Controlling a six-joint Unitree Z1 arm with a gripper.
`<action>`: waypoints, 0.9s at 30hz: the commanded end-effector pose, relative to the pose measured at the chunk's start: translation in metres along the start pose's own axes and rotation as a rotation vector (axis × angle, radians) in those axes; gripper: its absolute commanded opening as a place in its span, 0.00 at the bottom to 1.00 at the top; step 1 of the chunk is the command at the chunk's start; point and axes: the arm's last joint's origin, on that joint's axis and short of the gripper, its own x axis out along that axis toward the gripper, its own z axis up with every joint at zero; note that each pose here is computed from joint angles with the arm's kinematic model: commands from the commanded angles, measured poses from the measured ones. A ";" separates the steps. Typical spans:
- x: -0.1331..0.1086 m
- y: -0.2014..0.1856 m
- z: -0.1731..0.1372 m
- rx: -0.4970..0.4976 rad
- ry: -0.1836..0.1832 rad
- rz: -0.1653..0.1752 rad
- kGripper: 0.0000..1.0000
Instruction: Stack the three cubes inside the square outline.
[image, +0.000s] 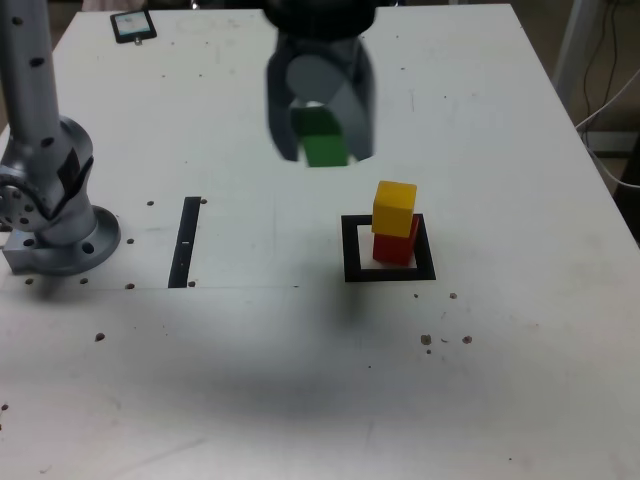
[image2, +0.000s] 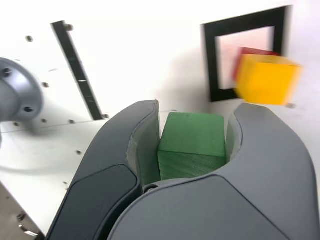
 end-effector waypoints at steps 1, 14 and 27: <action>0.006 0.001 0.010 0.002 0.022 0.003 0.10; 0.024 0.005 0.042 0.003 0.044 0.033 0.10; 0.036 0.008 0.068 0.012 0.039 0.073 0.10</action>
